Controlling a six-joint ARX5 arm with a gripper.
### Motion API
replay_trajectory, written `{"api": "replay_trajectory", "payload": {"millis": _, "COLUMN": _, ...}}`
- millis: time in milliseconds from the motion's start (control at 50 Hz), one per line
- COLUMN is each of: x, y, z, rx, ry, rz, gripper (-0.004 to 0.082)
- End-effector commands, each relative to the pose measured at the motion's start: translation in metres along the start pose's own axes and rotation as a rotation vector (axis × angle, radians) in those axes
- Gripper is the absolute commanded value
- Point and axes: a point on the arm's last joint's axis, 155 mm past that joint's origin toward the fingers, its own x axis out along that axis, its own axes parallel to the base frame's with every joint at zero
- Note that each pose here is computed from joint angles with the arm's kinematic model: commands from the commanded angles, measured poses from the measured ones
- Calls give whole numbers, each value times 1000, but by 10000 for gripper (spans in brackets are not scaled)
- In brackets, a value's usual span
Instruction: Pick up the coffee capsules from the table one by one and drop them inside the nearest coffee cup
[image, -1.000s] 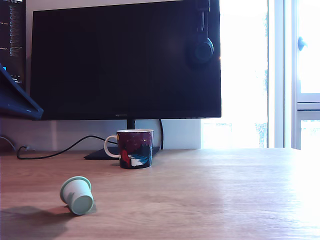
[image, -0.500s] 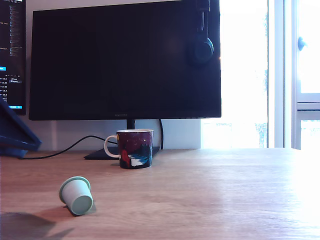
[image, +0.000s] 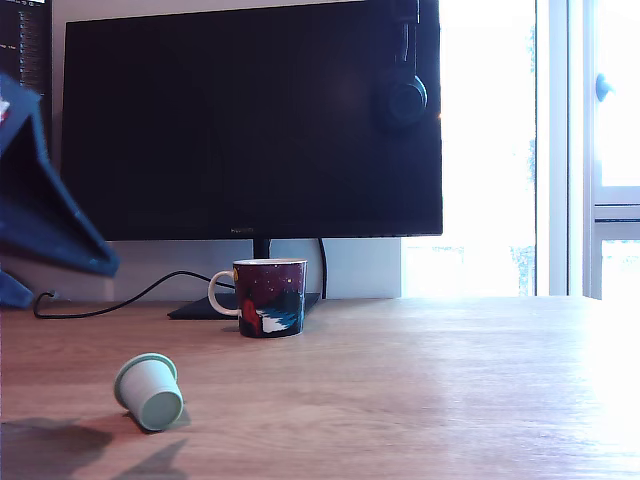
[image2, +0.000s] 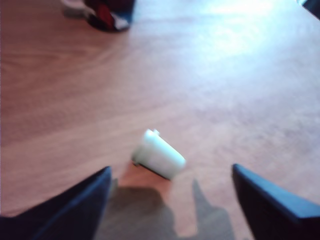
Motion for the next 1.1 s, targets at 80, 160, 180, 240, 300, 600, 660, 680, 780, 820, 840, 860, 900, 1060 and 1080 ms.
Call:
{"api": "replay_trajectory", "payload": {"millis": 80, "x": 2, "y": 1, "z": -1, "rx": -22, "ry": -23, "rz": -4, "gripper": 760}}
{"api": "replay_trajectory", "payload": {"millis": 160, "x": 2, "y": -1, "z": 2, "rx": -34, "ry": -39, "rz": -9, "gripper": 760}}
{"api": "replay_trajectory", "payload": {"millis": 180, "x": 2, "y": -2, "z": 3, "rx": -36, "ry": -45, "rz": -10, "gripper": 760}}
{"api": "replay_trajectory", "payload": {"millis": 240, "x": 2, "y": -4, "z": 7, "rx": -43, "ry": -60, "rz": -18, "gripper": 760}}
{"api": "replay_trajectory", "payload": {"millis": 300, "x": 2, "y": -6, "z": 10, "rx": -43, "ry": -75, "rz": -20, "gripper": 760}}
{"api": "replay_trajectory", "payload": {"millis": 600, "x": 19, "y": -5, "z": 9, "rx": -41, "ry": -91, "rz": 21, "gripper": 760}}
{"api": "replay_trajectory", "payload": {"millis": 660, "x": 23, "y": -7, "z": 9, "rx": -47, "ry": -94, "rz": 20, "gripper": 760}}
{"api": "replay_trajectory", "payload": {"millis": 680, "x": 24, "y": -7, "z": 9, "rx": -46, "ry": -95, "rz": 23, "gripper": 760}}
{"api": "replay_trajectory", "payload": {"millis": 780, "x": 32, "y": -2, "z": 2, "rx": -72, "ry": -78, "rz": 55, "gripper": 760}}
{"api": "replay_trajectory", "payload": {"millis": 820, "x": 36, "y": 0, "z": -2, "rx": -83, "ry": -67, "rz": 64, "gripper": 760}}
{"api": "replay_trajectory", "payload": {"millis": 840, "x": 37, "y": 0, "z": -3, "rx": -87, "ry": -62, "rz": 67, "gripper": 760}}
{"api": "replay_trajectory", "payload": {"millis": 860, "x": 39, "y": 0, "z": -5, "rx": -96, "ry": -57, "rz": 69, "gripper": 760}}
{"api": "replay_trajectory", "payload": {"millis": 900, "x": 42, "y": 1, "z": -8, "rx": -102, "ry": -48, "rz": 72, "gripper": 760}}
{"api": "replay_trajectory", "payload": {"millis": 1060, "x": 52, "y": -4, "z": -15, "rx": -119, "ry": -36, "rz": 63, "gripper": 760}}
{"api": "replay_trajectory", "payload": {"millis": 1080, "x": 53, "y": -5, "z": -16, "rx": -121, "ry": -34, "rz": 63, "gripper": 760}}
